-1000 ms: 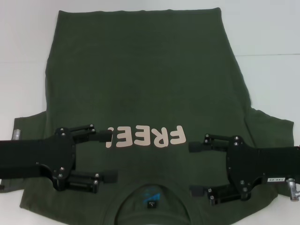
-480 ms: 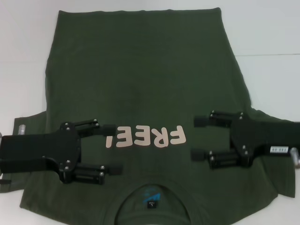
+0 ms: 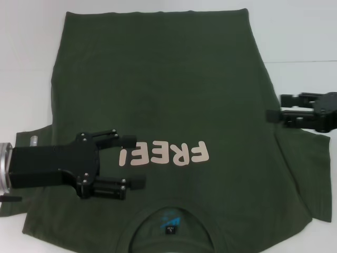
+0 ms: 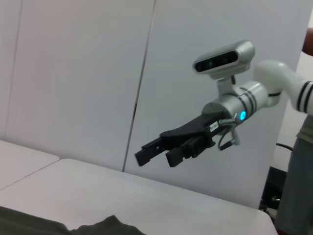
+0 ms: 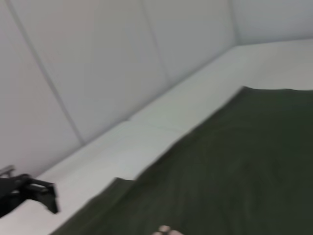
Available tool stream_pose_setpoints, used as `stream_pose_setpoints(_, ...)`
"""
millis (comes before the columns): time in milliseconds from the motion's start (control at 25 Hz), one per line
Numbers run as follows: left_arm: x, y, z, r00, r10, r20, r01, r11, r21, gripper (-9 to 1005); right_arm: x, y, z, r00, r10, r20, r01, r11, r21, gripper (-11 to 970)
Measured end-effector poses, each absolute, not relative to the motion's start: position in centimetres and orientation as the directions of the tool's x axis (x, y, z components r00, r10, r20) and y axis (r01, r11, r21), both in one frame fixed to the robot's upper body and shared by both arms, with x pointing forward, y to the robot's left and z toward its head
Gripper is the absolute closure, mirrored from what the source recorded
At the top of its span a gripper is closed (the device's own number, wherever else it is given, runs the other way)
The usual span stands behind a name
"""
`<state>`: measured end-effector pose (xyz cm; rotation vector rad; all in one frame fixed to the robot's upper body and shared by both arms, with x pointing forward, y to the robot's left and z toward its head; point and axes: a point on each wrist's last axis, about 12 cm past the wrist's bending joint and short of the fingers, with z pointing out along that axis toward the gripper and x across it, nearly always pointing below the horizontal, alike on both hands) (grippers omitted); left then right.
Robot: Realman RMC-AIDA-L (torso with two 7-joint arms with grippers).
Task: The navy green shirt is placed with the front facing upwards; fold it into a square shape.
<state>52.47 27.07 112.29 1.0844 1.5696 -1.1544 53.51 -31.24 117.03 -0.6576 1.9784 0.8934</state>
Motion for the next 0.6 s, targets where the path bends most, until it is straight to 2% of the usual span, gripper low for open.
stream_pose_setpoints(200,52.8,26.8,112.4,-0.229,0.144,-0.963,0.962,0.186,-0.201,68,52.7,-33.6,118.3,-0.506,-0.087,-0.858,-0.672,0.663,0.329,180)
stream_pose_setpoints(360,52.9,26.6,112.5,-0.227,0.142,-0.963,0.962,0.183,-0.200,69,51.9,-34.7,119.7,-0.513,-0.074,-0.855,-0.635,0.703,0.320,122)
stream_pose_setpoints(600,53.1,26.5,112.4,-0.230,0.141,-0.963,0.962,0.185,-0.203,69,50.3,-37.0,120.2,-0.610,0.021,-0.792,-0.506,0.759,0.410,47)
